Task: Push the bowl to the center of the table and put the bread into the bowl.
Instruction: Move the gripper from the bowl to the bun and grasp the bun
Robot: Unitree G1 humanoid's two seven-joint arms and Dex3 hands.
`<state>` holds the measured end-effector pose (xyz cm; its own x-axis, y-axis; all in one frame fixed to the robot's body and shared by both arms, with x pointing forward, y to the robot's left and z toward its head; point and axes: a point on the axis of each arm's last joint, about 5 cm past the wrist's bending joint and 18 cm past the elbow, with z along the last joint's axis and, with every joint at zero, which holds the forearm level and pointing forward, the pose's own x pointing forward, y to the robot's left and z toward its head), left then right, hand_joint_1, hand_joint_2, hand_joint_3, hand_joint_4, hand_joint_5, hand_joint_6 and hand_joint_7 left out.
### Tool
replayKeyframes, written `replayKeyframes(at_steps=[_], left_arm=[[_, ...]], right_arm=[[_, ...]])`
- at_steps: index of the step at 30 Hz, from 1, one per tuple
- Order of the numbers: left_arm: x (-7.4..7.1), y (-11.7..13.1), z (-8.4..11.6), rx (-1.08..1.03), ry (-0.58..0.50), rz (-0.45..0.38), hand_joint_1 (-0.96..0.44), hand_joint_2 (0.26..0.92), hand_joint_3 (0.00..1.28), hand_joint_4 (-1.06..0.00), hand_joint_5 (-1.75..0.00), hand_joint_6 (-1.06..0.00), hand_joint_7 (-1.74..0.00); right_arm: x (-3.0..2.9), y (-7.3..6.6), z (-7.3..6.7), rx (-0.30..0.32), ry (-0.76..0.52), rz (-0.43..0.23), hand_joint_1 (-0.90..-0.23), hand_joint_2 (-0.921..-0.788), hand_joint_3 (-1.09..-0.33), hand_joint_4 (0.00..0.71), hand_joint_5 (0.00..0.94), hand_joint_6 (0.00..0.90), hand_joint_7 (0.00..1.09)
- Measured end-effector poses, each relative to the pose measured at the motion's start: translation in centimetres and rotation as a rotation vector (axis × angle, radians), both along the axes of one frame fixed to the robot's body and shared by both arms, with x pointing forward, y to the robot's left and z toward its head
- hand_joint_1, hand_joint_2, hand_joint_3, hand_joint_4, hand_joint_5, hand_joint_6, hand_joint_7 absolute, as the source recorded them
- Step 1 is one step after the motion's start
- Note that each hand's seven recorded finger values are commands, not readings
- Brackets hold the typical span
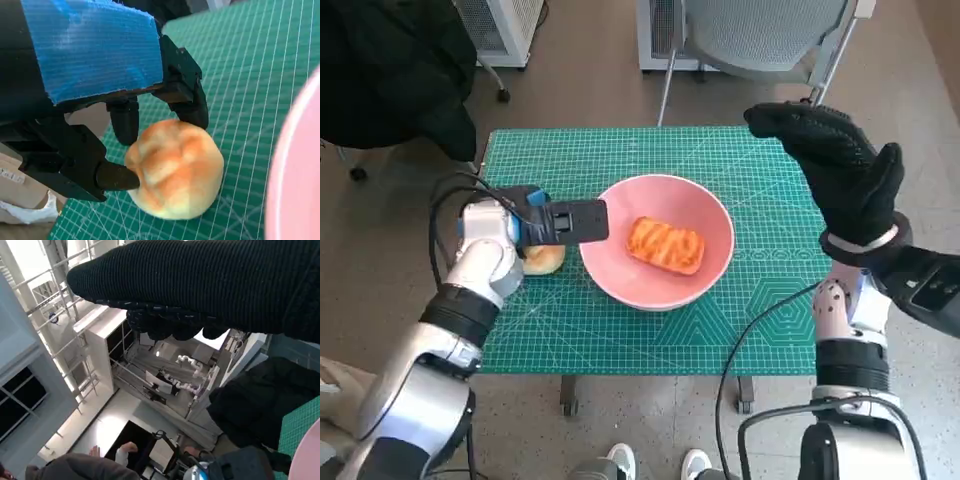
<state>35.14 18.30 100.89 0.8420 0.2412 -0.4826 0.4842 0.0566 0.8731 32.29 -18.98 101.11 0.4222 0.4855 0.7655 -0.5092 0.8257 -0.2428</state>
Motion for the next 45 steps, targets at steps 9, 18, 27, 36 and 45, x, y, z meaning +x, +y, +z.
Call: replayKeyframes(at_steps=[9, 18, 27, 36, 45], left_arm=[[-0.7, 0.5, 3.1, -0.052, -0.067, 0.006, 0.00, 0.893, 0.10, -0.63, -1.33, -0.75, -0.94], [-3.0, 0.3, 7.8, -0.107, -0.229, -0.070, 0.00, 0.896, 0.08, -0.65, -1.24, -0.74, -1.02], [-6.7, -0.3, 11.4, -0.138, -0.435, -0.216, 0.01, 0.890, 0.10, -0.61, -1.43, -0.81, -0.78], [-10.9, -1.6, 15.3, -0.108, -0.643, -0.368, 0.00, 0.792, 0.25, -0.71, -1.32, -0.76, -0.87], [-11.7, -3.9, 15.3, -0.166, -0.685, -0.575, 0.00, 0.810, 0.20, -0.73, -1.29, -0.80, -0.83]], right_arm=[[0.04, 0.0, -0.1, 0.002, 0.004, 0.003, -0.687, -0.921, -0.988, 0.433, 0.004, 0.391, 0.22], [0.06, 0.1, -0.1, 0.003, 0.006, 0.004, -0.688, -0.921, -0.983, 0.434, 0.003, 0.394, 0.22], [0.09, 0.1, -0.1, 0.003, 0.006, 0.004, -0.687, -0.921, -0.983, 0.436, 0.003, 0.399, 0.21], [0.15, 0.1, -0.1, 0.001, 0.011, 0.006, -0.688, -0.921, -0.983, 0.439, 0.003, 0.406, 0.20], [0.16, 0.2, 0.0, -0.001, 0.012, 0.011, -0.687, -0.921, -0.987, 0.441, 0.003, 0.411, 0.19]])
